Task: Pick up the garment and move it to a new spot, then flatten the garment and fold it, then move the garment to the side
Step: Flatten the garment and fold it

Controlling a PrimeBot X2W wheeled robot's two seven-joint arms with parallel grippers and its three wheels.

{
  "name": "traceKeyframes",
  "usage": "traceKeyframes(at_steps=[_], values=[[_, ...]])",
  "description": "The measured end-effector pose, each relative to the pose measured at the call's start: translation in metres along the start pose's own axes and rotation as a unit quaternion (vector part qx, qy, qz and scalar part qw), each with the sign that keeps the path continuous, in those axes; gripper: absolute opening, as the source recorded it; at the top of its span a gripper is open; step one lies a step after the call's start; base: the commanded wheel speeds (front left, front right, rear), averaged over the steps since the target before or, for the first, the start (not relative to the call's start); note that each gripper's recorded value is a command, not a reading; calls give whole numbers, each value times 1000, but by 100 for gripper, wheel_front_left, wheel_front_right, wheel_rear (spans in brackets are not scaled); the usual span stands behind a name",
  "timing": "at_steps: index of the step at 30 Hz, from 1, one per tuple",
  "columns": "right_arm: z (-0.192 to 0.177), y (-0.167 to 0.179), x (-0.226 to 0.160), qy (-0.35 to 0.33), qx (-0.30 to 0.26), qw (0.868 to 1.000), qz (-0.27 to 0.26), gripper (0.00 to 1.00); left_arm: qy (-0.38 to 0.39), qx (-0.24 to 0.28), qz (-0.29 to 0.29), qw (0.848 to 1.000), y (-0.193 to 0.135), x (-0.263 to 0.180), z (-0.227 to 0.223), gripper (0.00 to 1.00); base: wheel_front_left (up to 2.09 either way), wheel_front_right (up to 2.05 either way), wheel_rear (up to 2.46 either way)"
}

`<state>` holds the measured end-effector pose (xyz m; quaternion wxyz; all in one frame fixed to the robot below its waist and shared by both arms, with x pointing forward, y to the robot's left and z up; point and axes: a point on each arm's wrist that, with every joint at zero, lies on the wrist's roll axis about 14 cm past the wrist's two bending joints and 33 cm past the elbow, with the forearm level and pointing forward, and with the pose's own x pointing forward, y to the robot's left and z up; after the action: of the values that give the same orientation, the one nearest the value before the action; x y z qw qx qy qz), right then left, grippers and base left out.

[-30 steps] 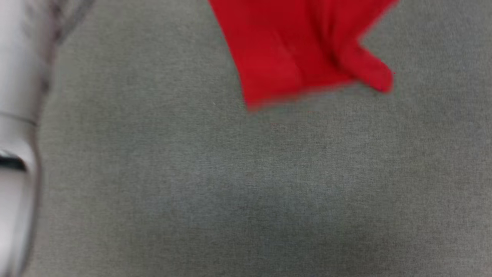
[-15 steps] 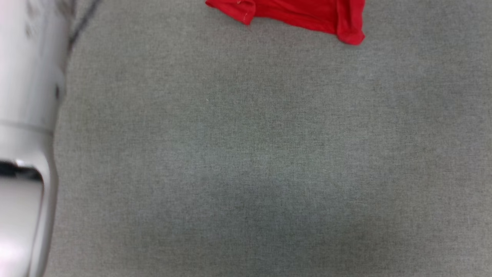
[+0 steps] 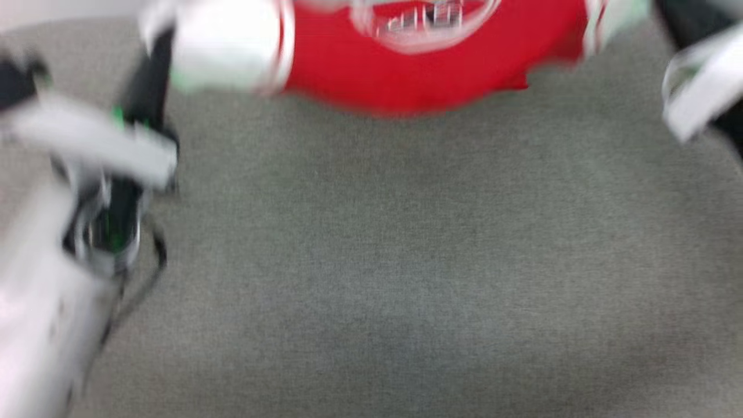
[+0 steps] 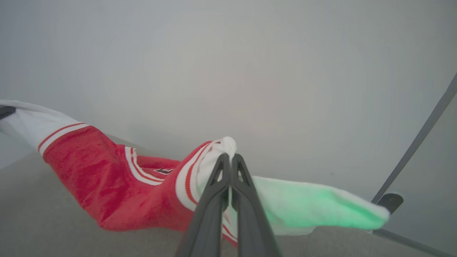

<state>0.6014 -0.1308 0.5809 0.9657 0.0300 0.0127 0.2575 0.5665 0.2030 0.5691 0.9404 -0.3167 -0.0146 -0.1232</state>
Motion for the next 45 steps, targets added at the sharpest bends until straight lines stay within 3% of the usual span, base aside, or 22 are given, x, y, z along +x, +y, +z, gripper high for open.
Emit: traceKeyframes(at_steps=[11, 24, 30, 33, 36, 41, 45], values=[[-63, 38, -108, 118, 46, 991, 48, 0, 70, -46, 15, 996, 5, -118, -42, 0, 0, 0, 0], [-107, 100, -200, 264, 107, 952, 112, 0, 183, -68, 52, 979, -5, -211, -70, 0, 0, 0, 0], [-113, 113, -230, 310, 132, 933, 123, 0, 204, -76, 71, 974, -5, -236, -62, 0, 0, 0, 0], [-109, 108, -235, 311, 127, 935, 115, 0, 215, -70, 82, 971, 0, -245, -62, 0, 0, 0, 0], [-112, 99, -239, 325, 98, 935, 103, 0, 233, -59, 91, 966, 5, -250, -70, 0, 0, 0, 0], [-135, 116, -250, 369, 107, 917, 108, 0, 263, -59, 102, 957, 9, -250, -94, 0, 0, 0, 0], [-151, 119, -251, 391, 90, 910, 102, 0, 292, -41, 119, 948, 20, -250, -117, 0, 0, 0, 0]])
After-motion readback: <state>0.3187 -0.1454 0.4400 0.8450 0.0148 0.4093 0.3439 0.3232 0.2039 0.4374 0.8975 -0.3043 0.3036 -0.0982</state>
